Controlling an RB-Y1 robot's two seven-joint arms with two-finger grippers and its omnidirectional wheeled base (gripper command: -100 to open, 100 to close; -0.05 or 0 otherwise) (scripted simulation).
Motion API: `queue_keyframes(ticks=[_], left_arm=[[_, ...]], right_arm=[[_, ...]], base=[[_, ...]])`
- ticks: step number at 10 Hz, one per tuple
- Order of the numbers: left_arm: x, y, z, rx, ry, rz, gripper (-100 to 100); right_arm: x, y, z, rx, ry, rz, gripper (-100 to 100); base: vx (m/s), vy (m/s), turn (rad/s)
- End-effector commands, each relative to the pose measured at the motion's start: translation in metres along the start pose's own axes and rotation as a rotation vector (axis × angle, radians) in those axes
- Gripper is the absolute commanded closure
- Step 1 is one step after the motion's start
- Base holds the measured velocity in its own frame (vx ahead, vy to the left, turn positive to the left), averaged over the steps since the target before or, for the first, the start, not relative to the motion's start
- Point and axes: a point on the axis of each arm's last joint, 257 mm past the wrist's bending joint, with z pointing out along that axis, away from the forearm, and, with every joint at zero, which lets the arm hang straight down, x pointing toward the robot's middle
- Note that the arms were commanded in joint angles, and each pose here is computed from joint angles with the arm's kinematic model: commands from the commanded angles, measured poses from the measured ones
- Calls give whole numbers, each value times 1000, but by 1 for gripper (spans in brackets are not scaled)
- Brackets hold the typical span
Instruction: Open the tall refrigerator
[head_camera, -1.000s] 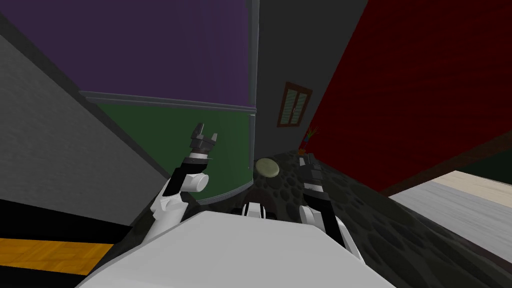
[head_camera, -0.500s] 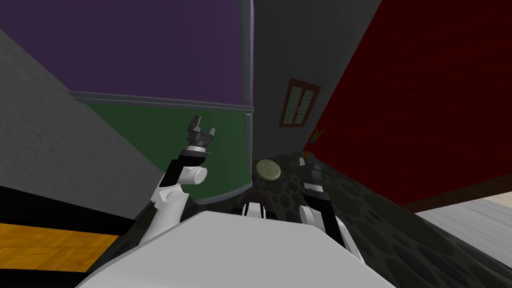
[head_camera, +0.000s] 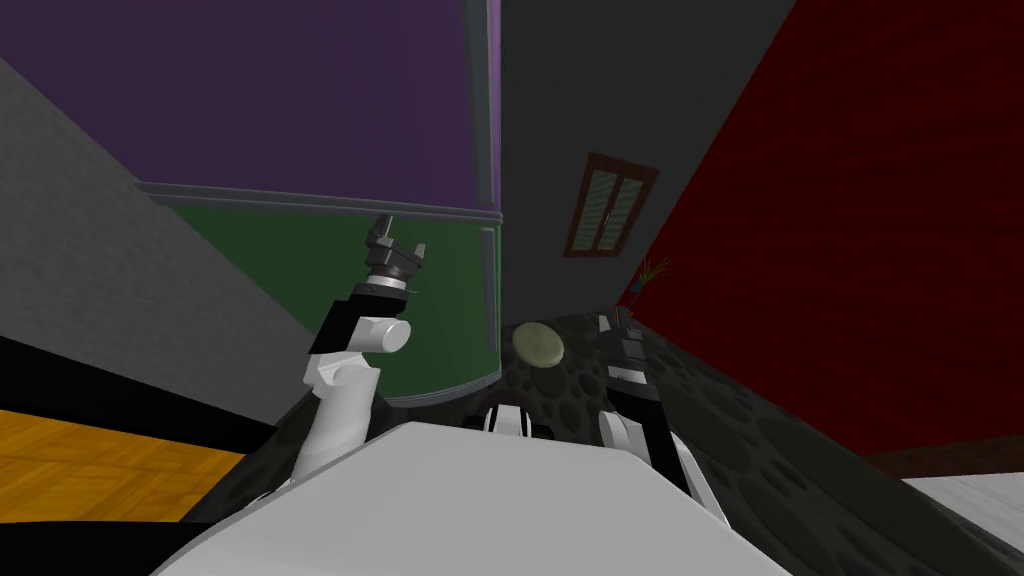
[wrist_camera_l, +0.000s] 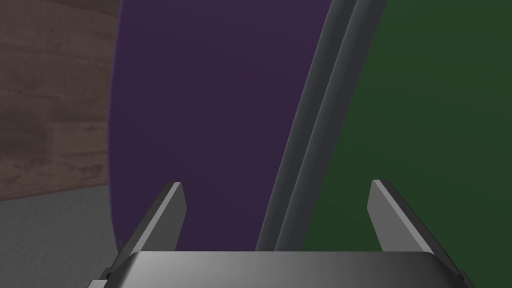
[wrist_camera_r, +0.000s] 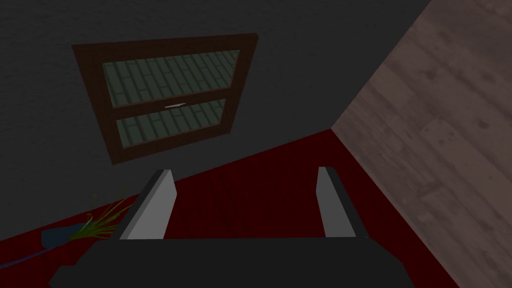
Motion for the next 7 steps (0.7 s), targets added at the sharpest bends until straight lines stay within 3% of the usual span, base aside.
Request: queue_keyframes(ticks=[1,7], left_arm=[[-5,-10,13,3,-13,-15,-100],[-20,-36,40,16,-45,-63,-100]], right_arm=[[0,0,0,0,0,0,0],[0,0,0,0,0,0,0]], base=[[77,-115,115],[77,-131,128]])
